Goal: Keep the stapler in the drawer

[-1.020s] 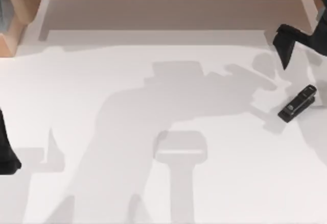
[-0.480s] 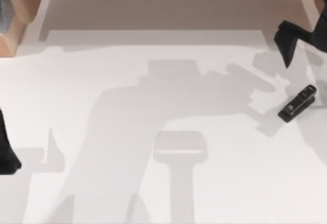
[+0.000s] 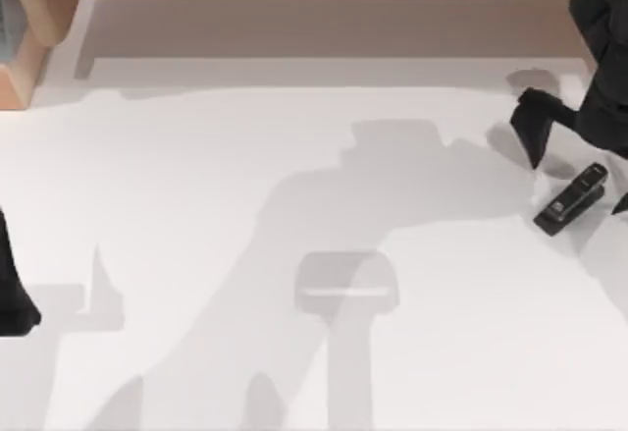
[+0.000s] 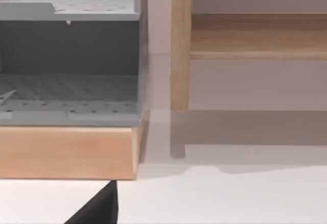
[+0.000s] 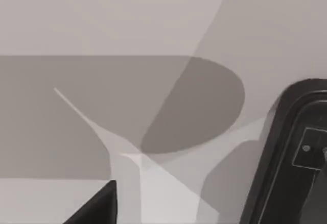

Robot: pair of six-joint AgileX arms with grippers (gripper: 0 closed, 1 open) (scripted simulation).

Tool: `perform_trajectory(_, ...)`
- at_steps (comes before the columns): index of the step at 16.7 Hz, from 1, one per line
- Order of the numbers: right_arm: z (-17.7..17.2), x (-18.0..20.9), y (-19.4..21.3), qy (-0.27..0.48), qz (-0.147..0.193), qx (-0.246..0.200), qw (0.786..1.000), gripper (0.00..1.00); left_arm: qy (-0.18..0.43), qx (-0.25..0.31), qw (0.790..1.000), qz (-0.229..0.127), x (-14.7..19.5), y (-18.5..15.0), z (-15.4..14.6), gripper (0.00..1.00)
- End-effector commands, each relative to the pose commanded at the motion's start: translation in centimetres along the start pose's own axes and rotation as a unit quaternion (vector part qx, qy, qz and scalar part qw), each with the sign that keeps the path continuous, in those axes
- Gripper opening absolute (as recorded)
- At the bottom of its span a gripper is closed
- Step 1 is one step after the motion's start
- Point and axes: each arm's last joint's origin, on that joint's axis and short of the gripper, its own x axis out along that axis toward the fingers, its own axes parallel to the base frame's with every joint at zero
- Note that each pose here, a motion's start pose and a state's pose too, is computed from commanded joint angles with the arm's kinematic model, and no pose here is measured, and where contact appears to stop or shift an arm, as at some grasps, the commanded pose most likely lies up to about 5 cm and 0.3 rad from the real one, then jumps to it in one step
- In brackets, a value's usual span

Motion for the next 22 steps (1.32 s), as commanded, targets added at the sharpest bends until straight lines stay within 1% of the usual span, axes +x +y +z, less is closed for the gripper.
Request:
perform_trajectory(4, -0.04, 0.35, -0.03, 0.001, -0.001, 0.0, 1.0, 1.0, 0.0, 0.0, 1.0, 0.0, 0.0, 0.0, 0.0, 1.0)
perform_trajectory(17, -0.04, 0.35, -0.03, 0.001, -0.001, 0.0, 1.0, 0.02, 0.0, 0.0, 1.0, 0.0, 0.0, 0.0, 0.0, 1.0)
perform_trajectory(18, -0.04, 0.35, -0.03, 0.001, -0.001, 0.0, 1.0, 0.0, 0.0, 0.0, 1.0, 0.0, 0.0, 0.0, 0.0, 1.0)
perform_trajectory(22, -0.04, 0.35, -0.03, 0.001, -0.001, 0.0, 1.0, 0.0, 0.0, 0.0, 1.0, 0.0, 0.0, 0.0, 0.0, 1.0)
